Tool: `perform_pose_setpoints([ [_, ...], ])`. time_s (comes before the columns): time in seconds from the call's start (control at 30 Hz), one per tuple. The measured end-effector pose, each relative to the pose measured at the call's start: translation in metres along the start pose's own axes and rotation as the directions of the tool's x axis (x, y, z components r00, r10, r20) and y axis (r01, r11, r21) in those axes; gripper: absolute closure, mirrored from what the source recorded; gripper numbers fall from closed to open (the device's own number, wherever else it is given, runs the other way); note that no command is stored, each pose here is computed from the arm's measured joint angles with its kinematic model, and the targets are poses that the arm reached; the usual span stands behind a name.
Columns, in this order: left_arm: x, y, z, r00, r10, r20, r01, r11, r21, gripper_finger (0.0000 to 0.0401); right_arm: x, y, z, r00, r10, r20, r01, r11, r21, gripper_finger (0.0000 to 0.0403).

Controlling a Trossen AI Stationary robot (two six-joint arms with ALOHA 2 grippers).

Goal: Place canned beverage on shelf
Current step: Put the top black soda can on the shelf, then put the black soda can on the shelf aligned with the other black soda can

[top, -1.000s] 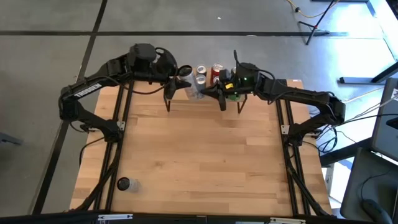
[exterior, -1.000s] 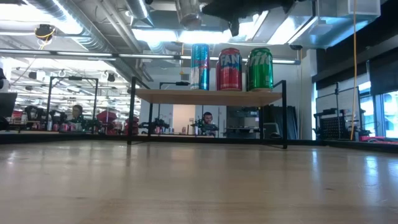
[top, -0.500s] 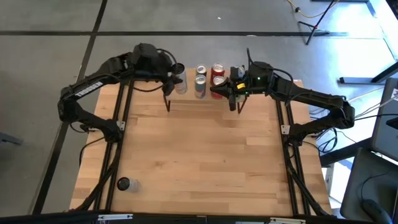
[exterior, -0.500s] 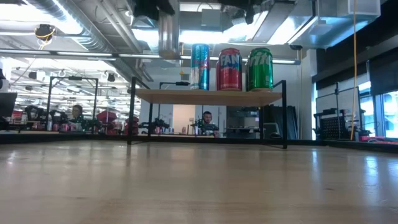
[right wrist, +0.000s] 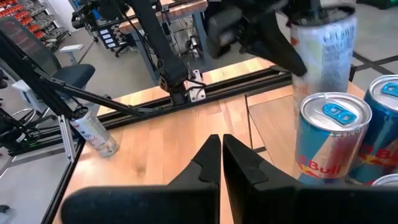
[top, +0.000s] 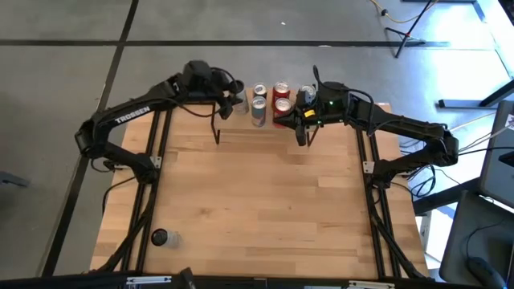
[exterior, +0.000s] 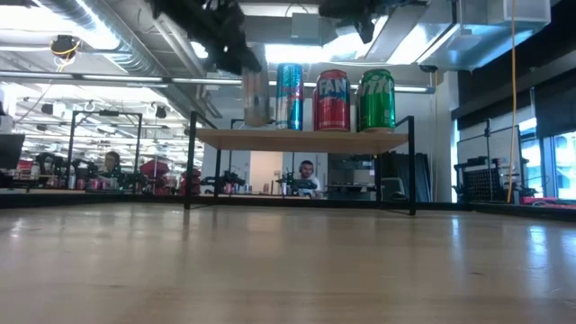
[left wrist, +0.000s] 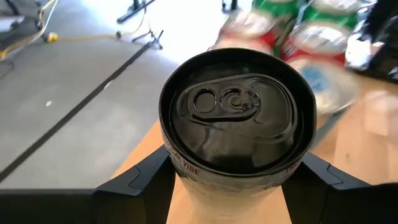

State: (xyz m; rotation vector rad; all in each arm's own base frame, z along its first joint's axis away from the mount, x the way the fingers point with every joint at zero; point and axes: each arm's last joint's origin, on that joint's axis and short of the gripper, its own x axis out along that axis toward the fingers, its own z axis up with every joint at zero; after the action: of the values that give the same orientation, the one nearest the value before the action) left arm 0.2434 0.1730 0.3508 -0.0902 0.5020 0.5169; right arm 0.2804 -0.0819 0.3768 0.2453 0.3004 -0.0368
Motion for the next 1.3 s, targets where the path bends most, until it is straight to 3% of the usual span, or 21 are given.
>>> perform_pose_setpoints([
  [0.3, 0.009, 0.009, -0.018, 0.999, 0.008, -0.039, -0.01, 0.999, -0.051, 0.0184, 0.0, 0.0, 0.0, 1.0, 0.0, 0.001, 0.0, 1.0, 0.0, 0.0393],
  [0.7, 0.009, 0.005, -0.015, 1.0, 0.002, -0.011, -0.002, 0.999, -0.045, 0.0126, 0.0, 0.0, -0.001, 1.0, -0.001, -0.01, 0.002, 1.0, 0.004, 0.0393],
  [1.03, -0.001, 0.006, 0.003, 0.999, 0.005, 0.045, -0.004, 1.0, -0.031, 0.0122, 0.0, 0.0, -0.003, 1.0, -0.004, -0.03, 0.005, 1.0, 0.01, 0.0393],
  [1.3, -0.051, 0.008, 0.049, 0.987, 0.079, 0.139, -0.077, 0.997, -0.021, 0.0122, 0.0, 0.0, -0.003, 1.0, -0.004, -0.029, 0.004, 1.0, 0.012, 0.0393],
])
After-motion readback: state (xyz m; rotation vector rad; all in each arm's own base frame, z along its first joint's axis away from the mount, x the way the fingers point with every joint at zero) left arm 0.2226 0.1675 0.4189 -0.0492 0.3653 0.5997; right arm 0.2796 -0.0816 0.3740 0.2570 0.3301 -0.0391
